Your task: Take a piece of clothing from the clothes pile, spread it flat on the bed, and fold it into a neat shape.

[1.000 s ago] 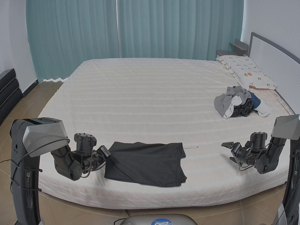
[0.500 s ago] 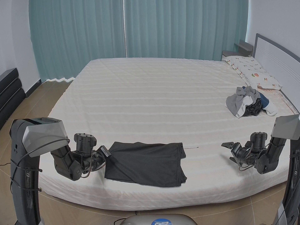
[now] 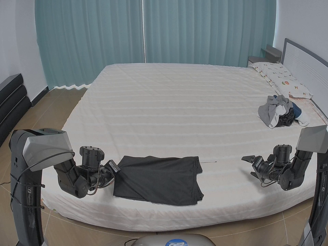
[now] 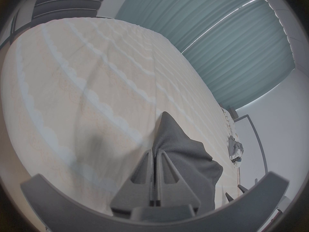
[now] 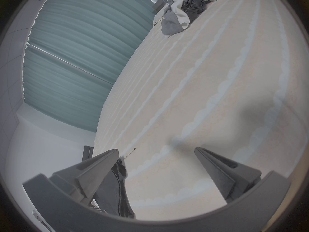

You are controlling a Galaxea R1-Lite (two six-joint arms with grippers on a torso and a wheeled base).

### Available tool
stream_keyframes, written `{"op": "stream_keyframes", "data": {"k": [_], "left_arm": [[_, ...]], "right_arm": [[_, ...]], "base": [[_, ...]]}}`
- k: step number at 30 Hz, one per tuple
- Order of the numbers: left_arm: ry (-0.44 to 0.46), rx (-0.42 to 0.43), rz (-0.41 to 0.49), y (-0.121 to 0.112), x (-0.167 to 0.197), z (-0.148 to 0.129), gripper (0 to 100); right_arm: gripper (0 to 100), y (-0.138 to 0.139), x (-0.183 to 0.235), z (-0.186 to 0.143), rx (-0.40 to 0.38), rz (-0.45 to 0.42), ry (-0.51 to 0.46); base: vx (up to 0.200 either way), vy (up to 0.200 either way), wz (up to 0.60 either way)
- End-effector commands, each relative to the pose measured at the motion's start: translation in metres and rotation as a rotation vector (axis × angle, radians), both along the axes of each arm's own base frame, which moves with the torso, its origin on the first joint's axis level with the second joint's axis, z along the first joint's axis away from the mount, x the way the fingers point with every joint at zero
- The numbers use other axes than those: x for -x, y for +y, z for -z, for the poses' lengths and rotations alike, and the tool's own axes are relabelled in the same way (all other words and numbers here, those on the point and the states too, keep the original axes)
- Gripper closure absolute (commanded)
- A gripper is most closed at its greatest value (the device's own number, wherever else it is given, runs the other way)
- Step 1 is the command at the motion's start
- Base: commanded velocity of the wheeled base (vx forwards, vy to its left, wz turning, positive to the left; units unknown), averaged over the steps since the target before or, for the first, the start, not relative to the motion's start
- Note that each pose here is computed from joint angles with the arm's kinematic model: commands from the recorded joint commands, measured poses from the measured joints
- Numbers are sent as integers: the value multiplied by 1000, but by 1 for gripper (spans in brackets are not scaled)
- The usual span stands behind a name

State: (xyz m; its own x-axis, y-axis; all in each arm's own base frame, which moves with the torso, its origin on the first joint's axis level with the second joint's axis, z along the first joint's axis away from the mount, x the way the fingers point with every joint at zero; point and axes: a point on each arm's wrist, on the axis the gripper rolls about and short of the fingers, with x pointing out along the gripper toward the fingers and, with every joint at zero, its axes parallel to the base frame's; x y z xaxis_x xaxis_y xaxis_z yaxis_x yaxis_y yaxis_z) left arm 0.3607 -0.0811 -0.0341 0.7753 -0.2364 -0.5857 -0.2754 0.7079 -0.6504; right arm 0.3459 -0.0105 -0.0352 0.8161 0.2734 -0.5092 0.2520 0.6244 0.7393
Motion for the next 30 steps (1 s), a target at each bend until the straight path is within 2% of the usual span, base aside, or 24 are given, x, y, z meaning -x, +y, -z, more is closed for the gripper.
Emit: {"op": "stream_keyframes", "data": {"k": [1,3,4,13,17,20,22,24,26,30], "left_arm": [[0,0,1,0,1,0,100],[3,0,1,0,2,0,100],[3,0,1,0,2,0,0],[20,2,-4,4,13,-6,0],[-1,36,-59,21,11,-18,0],[-14,55,-80,23,8,-21,0],[-52,47,-98,30,10,-31,0],[-98,21,-107,39,24,-53,0],[-151,-1,-113,49,36,-74,0],[-230,-38,-115,58,57,-105,0]], "right_arm": [[0,0,0,0,0,-1,0],[0,0,0,0,0,-1,0],[0,0,0,0,0,-1,0],[0,0,0,0,-1,0,-3],[0,0,0,1,1,1,-3],[0,0,0,2,4,4,1],[0,-1,-1,2,42,34,0],[0,-3,0,-7,122,98,-31],[0,-4,6,-19,145,131,-45],[0,-4,25,-51,151,138,-107]], "base": [[0,0,0],[0,0,0],[0,0,0],[0,0,0],[0,0,0],[0,0,0],[0,0,0],[0,0,0],[0,0,0],[0,0,0]]}}
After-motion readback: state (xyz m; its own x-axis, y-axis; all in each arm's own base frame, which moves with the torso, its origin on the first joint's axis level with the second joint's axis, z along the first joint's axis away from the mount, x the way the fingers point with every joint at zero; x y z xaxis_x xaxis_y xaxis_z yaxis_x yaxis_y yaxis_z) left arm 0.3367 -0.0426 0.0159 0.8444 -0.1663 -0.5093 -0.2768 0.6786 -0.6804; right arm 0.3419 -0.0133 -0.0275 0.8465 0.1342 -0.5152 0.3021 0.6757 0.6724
